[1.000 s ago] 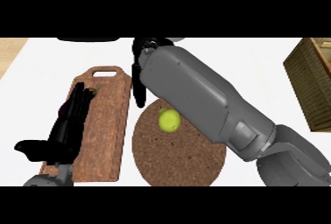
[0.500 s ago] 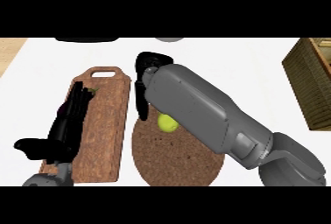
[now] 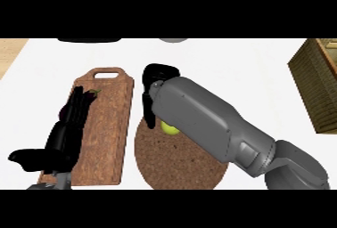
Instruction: Pick the pear from the placemat and place it in the basket
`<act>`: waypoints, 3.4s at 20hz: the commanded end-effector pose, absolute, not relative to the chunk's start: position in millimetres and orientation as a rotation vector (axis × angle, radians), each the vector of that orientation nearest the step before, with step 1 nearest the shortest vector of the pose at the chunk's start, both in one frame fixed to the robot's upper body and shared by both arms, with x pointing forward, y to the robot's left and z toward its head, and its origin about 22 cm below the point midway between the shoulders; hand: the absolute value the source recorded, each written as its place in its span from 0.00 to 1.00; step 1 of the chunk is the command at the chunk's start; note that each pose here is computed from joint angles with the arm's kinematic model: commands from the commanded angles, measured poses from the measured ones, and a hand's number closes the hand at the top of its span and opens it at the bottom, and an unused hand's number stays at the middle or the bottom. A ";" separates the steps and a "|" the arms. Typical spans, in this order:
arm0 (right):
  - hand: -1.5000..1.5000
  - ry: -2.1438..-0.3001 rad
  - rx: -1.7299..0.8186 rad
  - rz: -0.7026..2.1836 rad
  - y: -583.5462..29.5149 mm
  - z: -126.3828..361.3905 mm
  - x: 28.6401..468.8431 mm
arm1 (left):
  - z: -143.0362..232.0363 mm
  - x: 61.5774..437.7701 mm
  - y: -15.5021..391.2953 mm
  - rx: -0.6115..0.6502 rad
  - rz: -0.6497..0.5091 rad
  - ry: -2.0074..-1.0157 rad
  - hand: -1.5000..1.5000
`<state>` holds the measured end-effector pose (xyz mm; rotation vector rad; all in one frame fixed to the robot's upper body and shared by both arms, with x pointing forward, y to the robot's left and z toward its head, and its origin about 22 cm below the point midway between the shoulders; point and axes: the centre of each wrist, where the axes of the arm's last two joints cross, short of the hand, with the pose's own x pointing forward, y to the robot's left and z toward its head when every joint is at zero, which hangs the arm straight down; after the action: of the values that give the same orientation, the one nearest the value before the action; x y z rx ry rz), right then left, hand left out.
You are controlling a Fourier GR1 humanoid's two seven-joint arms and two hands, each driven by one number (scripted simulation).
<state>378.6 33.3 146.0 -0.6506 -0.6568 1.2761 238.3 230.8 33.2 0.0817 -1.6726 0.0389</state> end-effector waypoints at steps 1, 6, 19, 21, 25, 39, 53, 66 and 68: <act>0.00 -0.544 -0.735 1.226 37.1 132.6 369.3 | 45.6 245.7 242.7 0.084 0.038 -1.670 0.50; 0.00 -0.530 -0.723 1.228 35.1 121.0 365.0 | 23.6 243.9 236.7 0.081 0.040 -1.672 0.50; 0.00 -0.466 -0.712 1.222 24.7 94.9 363.3 | 29.4 241.2 229.6 0.068 0.052 -1.670 0.50; 0.00 -0.482 -0.698 1.246 24.1 103.3 368.7 | 30.6 246.6 229.5 0.074 0.054 -1.663 0.50; 0.00 -0.476 -0.684 1.229 12.3 81.6 374.0 | 29.8 241.7 228.5 0.063 0.045 -1.671 0.50; 0.00 -0.456 -0.675 1.208 14.1 64.8 353.1 | 38.3 250.6 222.2 0.094 0.039 -1.666 0.50; 1.00 -0.509 -0.657 1.439 18.8 58.6 345.4 | 37.7 247.8 220.2 0.060 0.034 -1.684 0.50; 1.00 -0.278 -1.270 0.117 -288.4 147.5 463.8 | 45.5 251.4 226.7 0.043 0.014 -1.738 0.50; 1.00 -0.315 -1.324 0.016 -306.2 153.8 462.4 | 45.4 253.0 221.1 0.022 -0.006 -1.736 0.50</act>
<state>462.0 -262.3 128.8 -1.1931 -0.3537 0.3544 250.5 227.2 42.0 0.0484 -1.7222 0.0242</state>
